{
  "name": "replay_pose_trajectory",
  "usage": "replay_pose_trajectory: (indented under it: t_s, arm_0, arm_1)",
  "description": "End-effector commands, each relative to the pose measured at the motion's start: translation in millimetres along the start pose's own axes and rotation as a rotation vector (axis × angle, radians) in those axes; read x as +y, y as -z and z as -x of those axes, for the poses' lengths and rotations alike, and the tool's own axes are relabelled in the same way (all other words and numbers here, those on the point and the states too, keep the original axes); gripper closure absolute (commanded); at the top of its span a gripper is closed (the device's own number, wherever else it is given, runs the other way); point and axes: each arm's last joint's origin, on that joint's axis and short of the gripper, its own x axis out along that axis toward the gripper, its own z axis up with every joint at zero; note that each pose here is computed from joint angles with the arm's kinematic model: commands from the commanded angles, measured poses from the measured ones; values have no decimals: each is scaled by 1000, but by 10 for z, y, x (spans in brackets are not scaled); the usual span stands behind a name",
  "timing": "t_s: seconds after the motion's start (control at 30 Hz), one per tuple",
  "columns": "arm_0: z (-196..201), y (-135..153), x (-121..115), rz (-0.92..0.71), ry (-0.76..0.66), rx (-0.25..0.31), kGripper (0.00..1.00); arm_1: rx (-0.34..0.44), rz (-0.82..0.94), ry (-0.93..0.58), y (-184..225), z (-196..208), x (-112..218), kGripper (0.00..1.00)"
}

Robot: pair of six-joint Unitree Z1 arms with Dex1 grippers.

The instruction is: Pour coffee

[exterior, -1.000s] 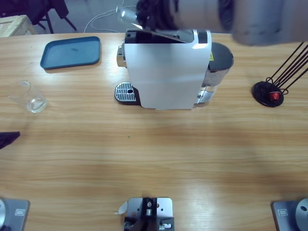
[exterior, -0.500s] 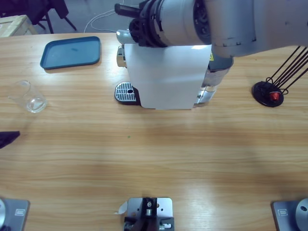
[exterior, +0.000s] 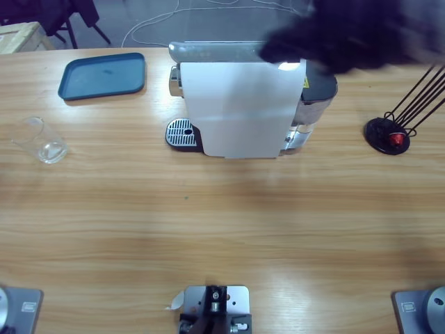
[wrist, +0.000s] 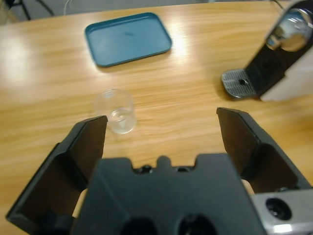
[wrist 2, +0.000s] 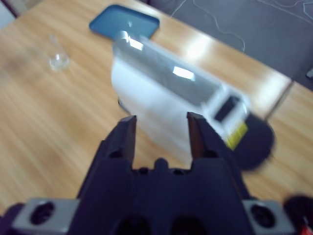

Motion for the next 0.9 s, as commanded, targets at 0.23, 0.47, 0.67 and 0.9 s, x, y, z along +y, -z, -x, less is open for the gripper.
replay_pose_trajectory:
  t_s: [0.23, 0.47, 0.67, 0.9]
  arm_0:
    - [-833, 373, 2, 95, -198, 93, 32]
    - [-859, 572, 92, 8, -258, 87, 32]
    - [-1158, 651, 113, 20, -302, 95, 32]
    - [-1453, 575, 234, 62, -393, 101, 32]
  arm_1:
    - [225, 33, 5, 1321, 552, -267, 0]
    - [224, 1, 19, 1360, 480, -263, 0]
    - [205, -44, 44, 1384, 439, -270, 0]
    - [221, -55, 71, 1397, 318, -258, 0]
